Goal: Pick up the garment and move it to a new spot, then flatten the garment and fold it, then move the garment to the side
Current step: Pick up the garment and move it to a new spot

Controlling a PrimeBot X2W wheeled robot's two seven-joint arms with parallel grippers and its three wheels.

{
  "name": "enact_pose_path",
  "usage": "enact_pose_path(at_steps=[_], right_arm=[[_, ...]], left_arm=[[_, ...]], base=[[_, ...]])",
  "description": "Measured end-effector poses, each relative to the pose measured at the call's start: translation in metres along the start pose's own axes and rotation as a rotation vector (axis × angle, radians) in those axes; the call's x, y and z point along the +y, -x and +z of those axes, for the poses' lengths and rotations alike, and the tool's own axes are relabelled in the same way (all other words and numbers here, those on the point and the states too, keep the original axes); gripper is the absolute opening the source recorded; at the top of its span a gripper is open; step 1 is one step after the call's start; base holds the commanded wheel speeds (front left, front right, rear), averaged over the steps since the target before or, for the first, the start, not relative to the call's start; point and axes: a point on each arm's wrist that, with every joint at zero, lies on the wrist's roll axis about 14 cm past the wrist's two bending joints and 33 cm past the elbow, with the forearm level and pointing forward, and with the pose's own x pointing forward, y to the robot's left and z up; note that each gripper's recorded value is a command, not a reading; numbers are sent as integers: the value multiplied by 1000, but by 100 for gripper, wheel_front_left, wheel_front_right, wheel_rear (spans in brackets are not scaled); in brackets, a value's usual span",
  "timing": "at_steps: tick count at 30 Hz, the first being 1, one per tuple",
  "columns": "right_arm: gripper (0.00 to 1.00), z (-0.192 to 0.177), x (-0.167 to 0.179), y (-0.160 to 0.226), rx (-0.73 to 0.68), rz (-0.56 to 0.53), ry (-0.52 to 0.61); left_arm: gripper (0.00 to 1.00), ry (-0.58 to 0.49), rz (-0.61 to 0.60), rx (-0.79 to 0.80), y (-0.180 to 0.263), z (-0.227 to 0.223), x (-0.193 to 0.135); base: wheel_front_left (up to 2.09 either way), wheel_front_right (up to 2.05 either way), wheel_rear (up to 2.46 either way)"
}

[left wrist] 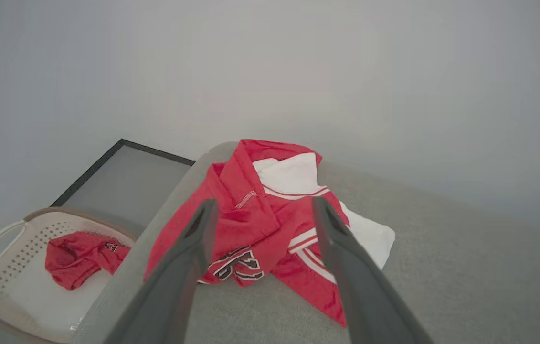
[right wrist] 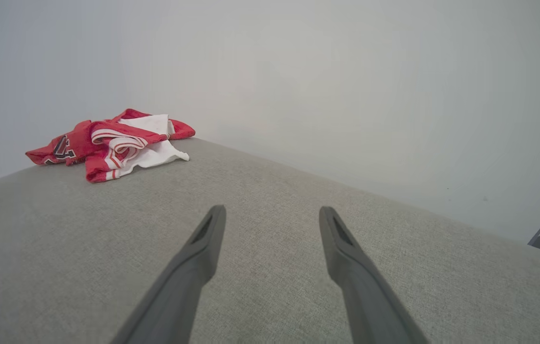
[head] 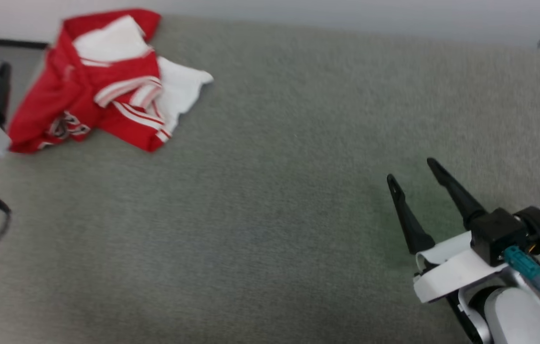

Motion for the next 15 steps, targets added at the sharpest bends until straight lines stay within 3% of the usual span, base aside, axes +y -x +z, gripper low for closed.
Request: enact_pose_path(at_steps=[7, 15], right_arm=[[100, -26, -29, -4, 45, -47, -8], [100, -58, -58, 2, 115, -93, -3]], left_arm=[[100, -26, 41, 227, -62, -30, 4], [100, 21, 62, 560, -110, -111, -14]], base=[[0, 0, 0], [0, 0, 0]])
